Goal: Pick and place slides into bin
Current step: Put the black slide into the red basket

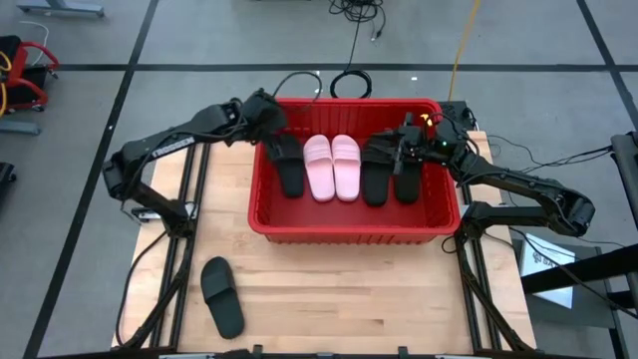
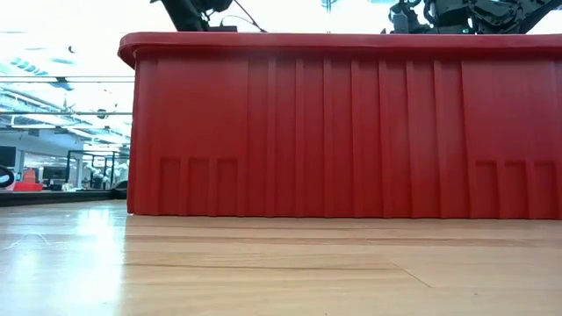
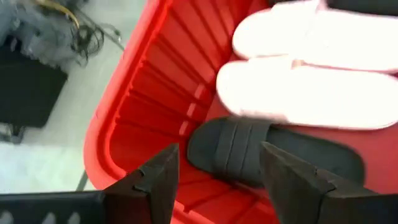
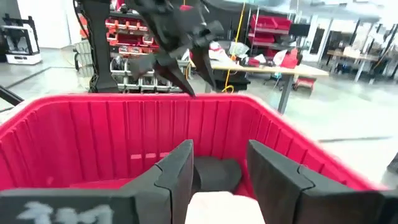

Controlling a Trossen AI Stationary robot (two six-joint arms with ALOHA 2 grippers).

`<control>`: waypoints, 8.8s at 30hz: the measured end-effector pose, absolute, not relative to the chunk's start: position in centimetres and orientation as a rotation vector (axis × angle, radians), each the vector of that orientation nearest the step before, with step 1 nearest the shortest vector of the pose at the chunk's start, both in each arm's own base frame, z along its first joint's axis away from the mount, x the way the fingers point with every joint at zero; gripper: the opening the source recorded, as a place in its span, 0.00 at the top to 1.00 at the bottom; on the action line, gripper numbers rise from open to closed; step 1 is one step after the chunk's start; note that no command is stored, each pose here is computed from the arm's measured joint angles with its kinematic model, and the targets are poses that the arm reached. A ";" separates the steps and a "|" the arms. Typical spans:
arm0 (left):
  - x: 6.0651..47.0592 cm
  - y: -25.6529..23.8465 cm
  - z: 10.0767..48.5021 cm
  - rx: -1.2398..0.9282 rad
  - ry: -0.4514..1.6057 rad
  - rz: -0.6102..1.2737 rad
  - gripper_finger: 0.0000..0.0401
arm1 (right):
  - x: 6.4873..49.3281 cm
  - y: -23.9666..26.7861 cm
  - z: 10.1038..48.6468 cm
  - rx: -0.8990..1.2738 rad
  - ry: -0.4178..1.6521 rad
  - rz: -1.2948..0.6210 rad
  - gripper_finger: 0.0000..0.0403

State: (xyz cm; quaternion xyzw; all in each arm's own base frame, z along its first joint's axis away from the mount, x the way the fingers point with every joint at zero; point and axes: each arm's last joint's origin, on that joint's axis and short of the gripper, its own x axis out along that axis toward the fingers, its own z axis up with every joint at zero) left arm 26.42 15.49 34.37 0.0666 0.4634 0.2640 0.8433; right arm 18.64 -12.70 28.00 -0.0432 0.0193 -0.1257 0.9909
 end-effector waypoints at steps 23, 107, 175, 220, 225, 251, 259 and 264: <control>24.6 2.5 36.4 0.121 1.025 0.417 0.48 | 20.6 -9.1 28.9 -0.018 -0.057 -0.067 0.65; 14.7 -23.4 19.0 -0.171 1.423 0.500 0.53 | 22.6 0.2 28.4 0.082 -0.003 0.279 0.65; 16.3 -20.0 18.0 -0.088 1.473 0.647 0.99 | 22.7 0.0 28.2 0.064 0.020 0.227 0.65; 14.3 -15.5 27.8 -0.167 1.285 0.575 1.00 | 22.7 0.0 28.0 0.043 0.029 0.222 0.65; 14.9 -15.6 31.4 -0.110 1.131 0.514 1.00 | 22.7 -0.1 27.9 0.044 0.037 0.174 0.65; 17.5 -12.6 40.6 0.149 0.845 0.369 1.00 | 22.7 -0.1 27.9 0.044 0.043 0.178 0.65; 17.7 -11.0 43.8 0.215 0.757 0.367 1.00 | 22.7 -0.1 27.9 0.034 0.042 0.178 0.65; 18.3 -9.7 44.8 0.300 0.731 0.387 1.00 | 22.7 -0.1 27.9 0.034 0.042 0.178 0.65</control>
